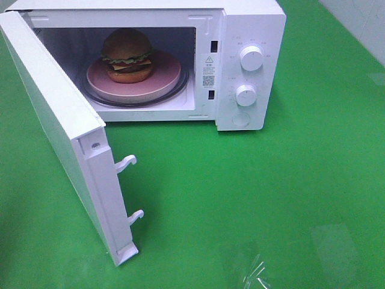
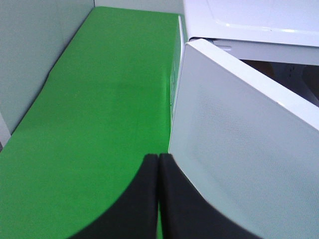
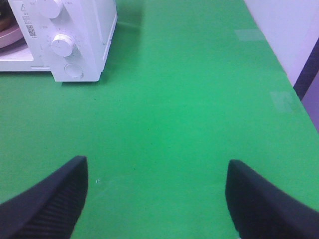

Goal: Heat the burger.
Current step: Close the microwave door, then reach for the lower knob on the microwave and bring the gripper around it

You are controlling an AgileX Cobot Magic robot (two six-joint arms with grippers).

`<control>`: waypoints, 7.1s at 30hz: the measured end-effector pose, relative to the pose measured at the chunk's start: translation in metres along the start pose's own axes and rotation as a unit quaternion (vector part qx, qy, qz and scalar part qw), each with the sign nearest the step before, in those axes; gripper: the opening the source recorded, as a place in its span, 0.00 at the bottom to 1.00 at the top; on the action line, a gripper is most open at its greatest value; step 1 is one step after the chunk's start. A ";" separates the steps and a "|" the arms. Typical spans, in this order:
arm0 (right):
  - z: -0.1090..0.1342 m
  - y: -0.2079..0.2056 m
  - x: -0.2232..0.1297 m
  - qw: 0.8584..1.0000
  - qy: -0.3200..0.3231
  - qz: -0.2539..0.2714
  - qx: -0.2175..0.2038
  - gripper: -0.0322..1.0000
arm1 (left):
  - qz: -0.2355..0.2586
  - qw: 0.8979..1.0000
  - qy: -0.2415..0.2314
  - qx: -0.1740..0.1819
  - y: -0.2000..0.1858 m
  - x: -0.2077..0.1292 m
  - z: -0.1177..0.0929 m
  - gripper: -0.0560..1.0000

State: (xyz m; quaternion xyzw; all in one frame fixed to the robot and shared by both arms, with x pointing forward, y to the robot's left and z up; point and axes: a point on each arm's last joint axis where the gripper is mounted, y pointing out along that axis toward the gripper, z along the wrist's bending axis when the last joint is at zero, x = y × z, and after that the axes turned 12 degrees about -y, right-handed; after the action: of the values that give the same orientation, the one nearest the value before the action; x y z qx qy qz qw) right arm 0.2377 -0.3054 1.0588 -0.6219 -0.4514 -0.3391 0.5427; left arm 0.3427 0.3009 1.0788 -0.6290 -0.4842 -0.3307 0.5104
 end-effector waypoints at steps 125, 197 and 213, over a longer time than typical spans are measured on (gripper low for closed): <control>0.000 0.000 0.000 1.000 0.000 0.000 0.000 0.75 | 0.264 0.934 0.120 -0.209 0.242 -0.116 -0.223 0.53; 0.000 0.000 0.000 1.000 0.000 0.000 0.000 0.74 | 0.281 0.960 0.003 0.002 -0.020 -0.036 -0.005 0.91; 0.000 0.000 0.000 1.000 0.000 0.000 0.000 0.74 | 0.180 0.983 0.006 -0.034 -0.069 -0.049 0.002 0.91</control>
State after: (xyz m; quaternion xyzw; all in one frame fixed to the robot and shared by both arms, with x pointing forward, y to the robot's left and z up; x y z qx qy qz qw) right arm 0.2377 -0.3054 1.0588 -0.6219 -0.4514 -0.3391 0.5427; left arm 0.2619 0.2904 1.0560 -0.7206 -0.3485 -0.2533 0.5432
